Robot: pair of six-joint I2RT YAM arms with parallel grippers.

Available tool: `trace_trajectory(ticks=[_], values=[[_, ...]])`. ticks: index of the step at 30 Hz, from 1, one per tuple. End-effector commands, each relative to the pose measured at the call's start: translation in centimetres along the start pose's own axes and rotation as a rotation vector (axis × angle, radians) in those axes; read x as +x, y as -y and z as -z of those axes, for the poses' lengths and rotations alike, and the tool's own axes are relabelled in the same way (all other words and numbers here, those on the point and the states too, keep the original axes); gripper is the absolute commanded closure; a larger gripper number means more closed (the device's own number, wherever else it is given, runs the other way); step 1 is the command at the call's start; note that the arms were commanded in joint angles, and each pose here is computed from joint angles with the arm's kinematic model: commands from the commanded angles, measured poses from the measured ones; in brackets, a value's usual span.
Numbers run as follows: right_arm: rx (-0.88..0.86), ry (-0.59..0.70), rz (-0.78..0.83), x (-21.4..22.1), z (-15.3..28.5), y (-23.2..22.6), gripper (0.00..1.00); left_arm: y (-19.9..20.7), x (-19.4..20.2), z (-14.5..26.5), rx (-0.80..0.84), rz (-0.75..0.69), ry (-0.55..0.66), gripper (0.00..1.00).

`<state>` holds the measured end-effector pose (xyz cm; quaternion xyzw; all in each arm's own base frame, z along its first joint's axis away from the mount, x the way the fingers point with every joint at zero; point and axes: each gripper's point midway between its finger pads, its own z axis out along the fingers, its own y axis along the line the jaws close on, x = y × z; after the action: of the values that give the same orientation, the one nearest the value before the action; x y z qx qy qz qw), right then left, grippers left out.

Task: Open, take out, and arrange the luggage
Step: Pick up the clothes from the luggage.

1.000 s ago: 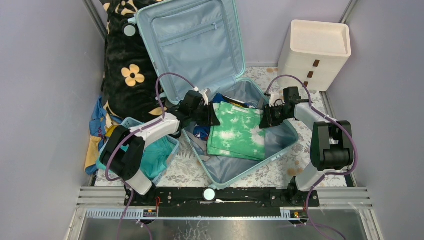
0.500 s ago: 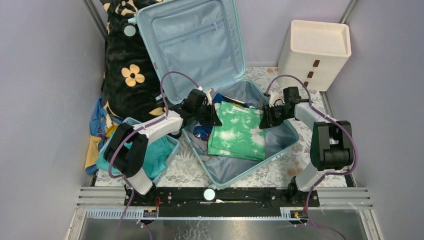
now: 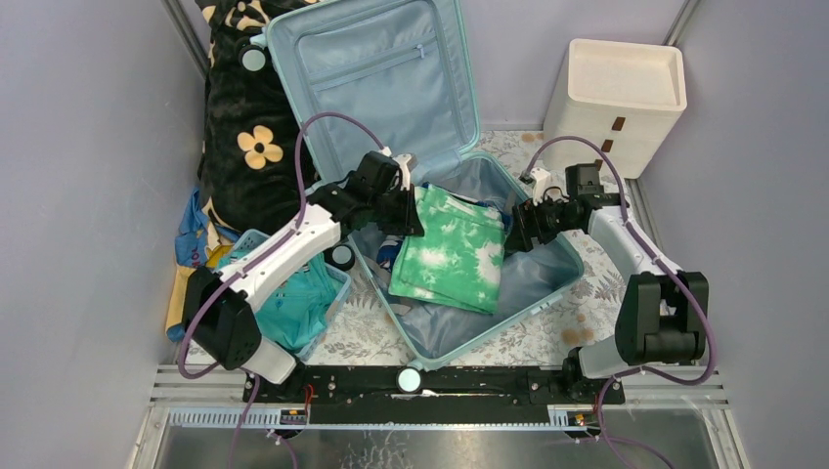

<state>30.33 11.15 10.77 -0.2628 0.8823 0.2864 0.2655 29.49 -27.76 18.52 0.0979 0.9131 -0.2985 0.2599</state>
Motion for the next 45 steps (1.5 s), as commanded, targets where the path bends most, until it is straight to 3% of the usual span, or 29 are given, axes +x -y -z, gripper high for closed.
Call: trace_trajectory(ticks=[1, 22, 26, 30, 34, 45], values=[[-0.005, 0.050, 0.063, -1.2, 1.4, -0.8, 0.19, -0.4, -1.7, 4.7, -0.106, -0.026, 0.039, 1.00], [-0.015, 0.077, 0.093, -1.6, 2.0, -1.5, 0.19, -8.0, -1.1, 18.2, -0.535, 0.120, 0.034, 1.00], [-0.020, 0.076, 0.092, -1.5, 2.0, -1.6, 0.19, -9.6, -0.8, 20.4, -0.650, 0.088, 0.015, 1.00], [-0.041, 0.080, 0.090, -1.6, 2.0, -1.9, 0.19, -9.4, -1.4, 21.1, -0.644, 0.058, 0.046, 1.00], [-0.162, 0.126, 0.113, -2.0, 2.2, -4.3, 0.19, -10.5, -1.4, 22.2, -0.712, 0.028, 0.072, 1.00], [-0.240, 0.151, 0.117, -2.0, 2.1, -5.8, 0.19, -12.0, -1.6, 24.9, -0.767, -0.301, 0.067, 1.00]])
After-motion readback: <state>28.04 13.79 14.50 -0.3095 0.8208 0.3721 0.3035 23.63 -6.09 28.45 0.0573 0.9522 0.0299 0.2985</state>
